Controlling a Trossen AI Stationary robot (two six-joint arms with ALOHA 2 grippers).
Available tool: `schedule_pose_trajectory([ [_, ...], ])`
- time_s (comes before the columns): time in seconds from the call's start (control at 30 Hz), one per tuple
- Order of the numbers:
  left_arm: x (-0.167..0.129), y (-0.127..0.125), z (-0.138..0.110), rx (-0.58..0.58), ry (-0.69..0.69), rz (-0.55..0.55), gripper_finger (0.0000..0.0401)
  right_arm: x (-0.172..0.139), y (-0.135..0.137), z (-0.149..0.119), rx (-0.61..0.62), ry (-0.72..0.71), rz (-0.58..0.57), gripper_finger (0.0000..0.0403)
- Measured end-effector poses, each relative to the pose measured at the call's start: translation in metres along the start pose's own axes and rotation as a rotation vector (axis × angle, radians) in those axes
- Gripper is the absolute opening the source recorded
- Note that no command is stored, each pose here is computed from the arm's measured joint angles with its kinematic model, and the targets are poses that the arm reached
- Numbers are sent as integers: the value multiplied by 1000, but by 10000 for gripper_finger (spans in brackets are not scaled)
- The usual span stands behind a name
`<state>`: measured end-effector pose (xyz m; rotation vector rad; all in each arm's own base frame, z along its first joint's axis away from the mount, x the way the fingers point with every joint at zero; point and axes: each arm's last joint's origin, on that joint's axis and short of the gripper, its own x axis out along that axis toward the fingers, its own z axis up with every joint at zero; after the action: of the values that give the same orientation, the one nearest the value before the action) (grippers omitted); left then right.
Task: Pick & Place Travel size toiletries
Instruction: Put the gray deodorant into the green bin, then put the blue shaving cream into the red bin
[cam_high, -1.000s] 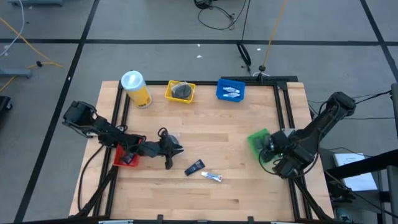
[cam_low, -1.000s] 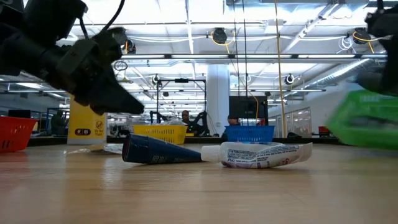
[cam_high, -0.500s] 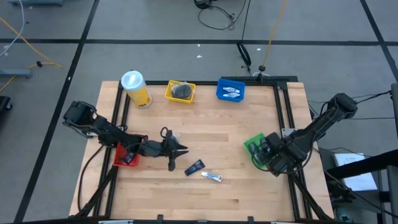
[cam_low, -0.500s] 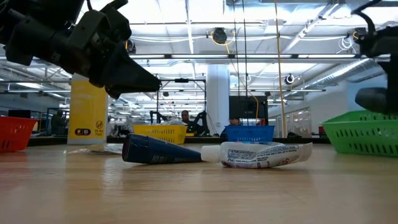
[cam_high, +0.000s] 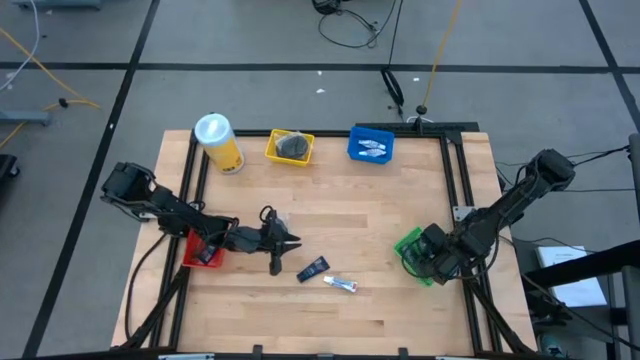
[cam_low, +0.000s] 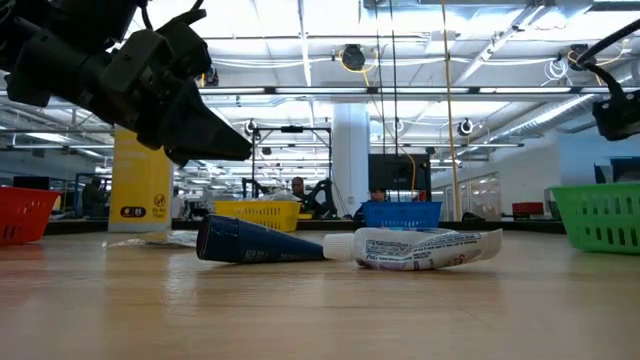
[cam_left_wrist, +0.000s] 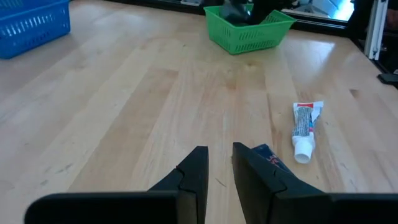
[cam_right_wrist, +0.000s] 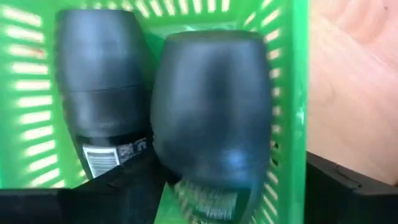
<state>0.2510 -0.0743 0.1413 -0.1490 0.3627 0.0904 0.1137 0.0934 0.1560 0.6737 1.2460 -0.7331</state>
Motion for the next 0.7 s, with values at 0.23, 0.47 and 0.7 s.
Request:
schedule_pose_trajectory([
  [0.23,0,1,0,13,4,3,72,-9,-6,5,14,-74,93,322],
  [0.47,1,2,0,12,3,7,72,-28,-20,14,50,-216,226,333],
  [0.7,1,2,0,15,0,6,72,-44,-2,22,-93,-428,471,322],
])
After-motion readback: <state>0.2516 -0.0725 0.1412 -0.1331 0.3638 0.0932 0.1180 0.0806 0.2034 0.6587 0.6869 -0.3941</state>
